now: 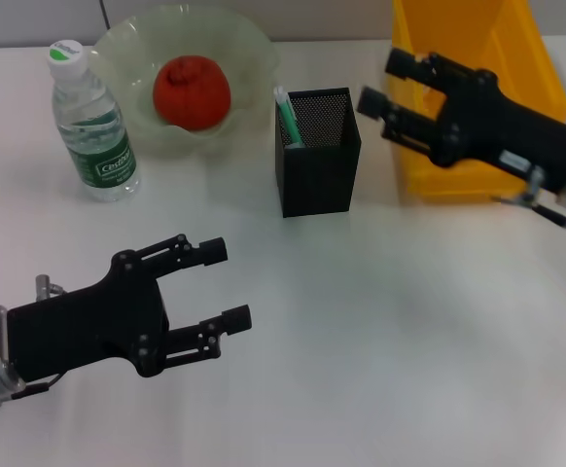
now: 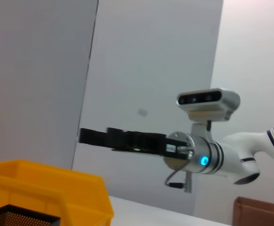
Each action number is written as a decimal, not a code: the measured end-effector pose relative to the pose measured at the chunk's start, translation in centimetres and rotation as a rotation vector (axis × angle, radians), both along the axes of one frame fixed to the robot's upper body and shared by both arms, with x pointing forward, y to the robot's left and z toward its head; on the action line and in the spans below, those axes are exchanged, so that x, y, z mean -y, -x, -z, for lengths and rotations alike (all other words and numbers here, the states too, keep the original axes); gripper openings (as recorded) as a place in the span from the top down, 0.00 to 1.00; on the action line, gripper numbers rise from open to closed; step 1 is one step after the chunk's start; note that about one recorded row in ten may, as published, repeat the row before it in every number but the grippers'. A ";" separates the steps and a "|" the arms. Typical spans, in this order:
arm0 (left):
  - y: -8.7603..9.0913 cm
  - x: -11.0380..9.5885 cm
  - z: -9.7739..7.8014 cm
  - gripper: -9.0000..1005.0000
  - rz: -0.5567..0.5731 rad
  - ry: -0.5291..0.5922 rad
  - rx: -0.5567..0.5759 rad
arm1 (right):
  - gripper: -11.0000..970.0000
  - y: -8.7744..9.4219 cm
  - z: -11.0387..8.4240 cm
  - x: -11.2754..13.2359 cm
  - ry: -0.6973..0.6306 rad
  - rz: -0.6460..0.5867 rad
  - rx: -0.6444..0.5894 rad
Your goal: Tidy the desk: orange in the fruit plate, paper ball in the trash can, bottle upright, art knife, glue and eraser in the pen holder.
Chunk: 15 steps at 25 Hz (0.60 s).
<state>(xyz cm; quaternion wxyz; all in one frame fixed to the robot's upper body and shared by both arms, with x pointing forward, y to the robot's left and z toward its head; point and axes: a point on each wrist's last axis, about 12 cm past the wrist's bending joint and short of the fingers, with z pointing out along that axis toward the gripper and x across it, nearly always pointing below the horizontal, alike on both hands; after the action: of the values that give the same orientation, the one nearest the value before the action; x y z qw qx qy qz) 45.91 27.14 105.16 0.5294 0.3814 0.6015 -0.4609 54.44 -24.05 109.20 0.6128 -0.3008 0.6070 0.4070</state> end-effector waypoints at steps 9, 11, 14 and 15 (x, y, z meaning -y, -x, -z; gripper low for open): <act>-0.2 -0.7 -0.3 0.22 -0.006 0.000 -0.033 | 0.31 5.7 2.1 0.8 0.041 -0.218 -0.044; -0.3 -0.6 -0.4 0.22 0.000 0.003 -0.046 | 0.31 6.5 2.8 0.2 0.075 -0.282 -0.071; -0.4 -0.3 -0.4 0.22 0.015 -0.001 -0.049 | 0.31 6.8 3.2 -0.3 0.093 -0.314 -0.080; -0.3 -0.2 -0.4 0.22 0.018 -0.002 -0.049 | 0.31 6.9 3.4 -0.6 0.100 -0.329 -0.084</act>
<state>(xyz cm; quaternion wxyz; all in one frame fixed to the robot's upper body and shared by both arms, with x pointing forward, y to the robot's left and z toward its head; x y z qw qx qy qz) 46.24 27.38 105.51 0.5099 0.3759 0.6114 -0.4742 47.58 -23.50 105.85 0.4962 -0.4091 0.5940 0.4833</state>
